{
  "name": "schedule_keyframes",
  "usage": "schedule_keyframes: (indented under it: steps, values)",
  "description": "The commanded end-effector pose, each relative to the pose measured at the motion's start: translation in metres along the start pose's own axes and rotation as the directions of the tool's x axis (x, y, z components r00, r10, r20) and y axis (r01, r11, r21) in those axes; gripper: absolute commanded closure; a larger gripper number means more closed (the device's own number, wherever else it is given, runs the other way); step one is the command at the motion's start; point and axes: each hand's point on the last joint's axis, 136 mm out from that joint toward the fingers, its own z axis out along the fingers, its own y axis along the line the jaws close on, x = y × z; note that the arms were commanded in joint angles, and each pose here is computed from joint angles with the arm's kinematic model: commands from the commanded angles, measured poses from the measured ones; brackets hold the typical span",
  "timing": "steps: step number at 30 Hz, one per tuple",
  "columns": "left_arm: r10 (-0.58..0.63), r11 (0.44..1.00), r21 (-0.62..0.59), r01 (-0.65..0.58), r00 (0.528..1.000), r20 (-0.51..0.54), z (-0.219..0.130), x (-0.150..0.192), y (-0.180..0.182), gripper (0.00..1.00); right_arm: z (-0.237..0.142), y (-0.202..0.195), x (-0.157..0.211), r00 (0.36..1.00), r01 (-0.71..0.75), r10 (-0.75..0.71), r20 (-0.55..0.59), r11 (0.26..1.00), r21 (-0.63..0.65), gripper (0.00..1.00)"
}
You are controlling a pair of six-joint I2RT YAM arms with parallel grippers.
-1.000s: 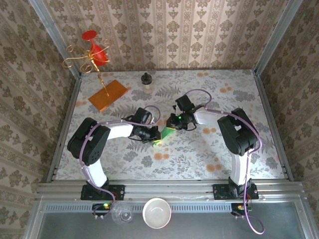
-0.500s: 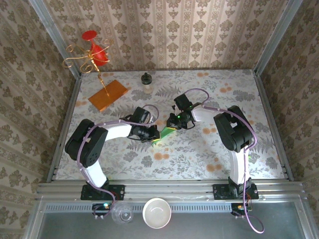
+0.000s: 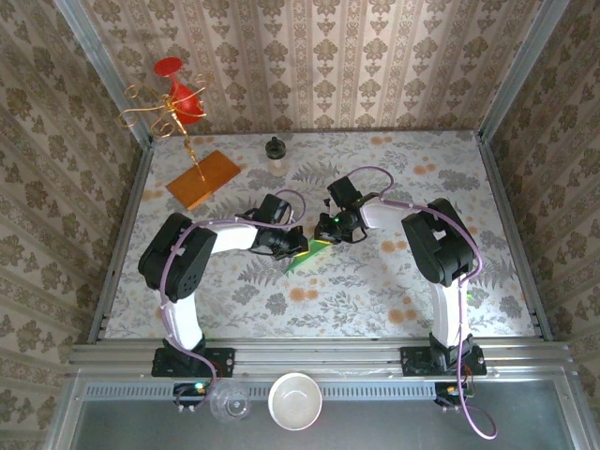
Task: Fold a paper plane with a square sheet of paper (pick it up from the middle)
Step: Fold the wing for the fifth time at the center of the table.
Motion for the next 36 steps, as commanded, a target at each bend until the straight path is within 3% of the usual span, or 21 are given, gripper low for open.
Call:
schedule_keyframes:
  steps: [1, 6, 17, 24, 31, 36]
  values:
    - [-0.057, 0.995, -0.085, 0.057, 0.998, 0.001, 0.005, 0.006, 0.020, 1.00, -0.011, -0.001, -0.003, 1.000, -0.021, 0.021, 0.007, 1.000, -0.002, 0.85]
    - [-0.086, 0.984, -0.155, 0.085, 0.996, 0.001, 0.003, 0.014, 0.039, 1.00, -0.036, 0.023, -0.008, 0.997, 0.035, -0.029, 0.078, 0.997, -0.069, 0.84]
    - [-0.117, 0.975, -0.194, 0.113, 0.993, -0.011, 0.007, 0.020, 0.051, 1.00, -0.003, 0.013, 0.022, 0.999, -0.001, 0.003, 0.033, 0.997, -0.077, 0.87]
    - [-0.131, 0.967, -0.222, 0.123, 0.991, -0.022, 0.004, 0.028, 0.064, 1.00, 0.002, -0.027, 0.008, 0.993, -0.089, 0.091, 0.072, 0.996, -0.027, 0.89]
    - [-0.156, 0.960, -0.241, 0.143, 0.987, -0.036, 0.004, 0.037, 0.080, 1.00, -0.020, -0.082, -0.023, 0.961, -0.229, 0.230, 0.156, 0.973, -0.024, 0.89]
    - [-0.144, 0.969, -0.210, 0.133, 0.989, -0.038, 0.005, 0.033, 0.071, 1.00, -0.040, -0.101, -0.043, 0.937, -0.278, 0.280, 0.208, 0.960, -0.040, 0.89]
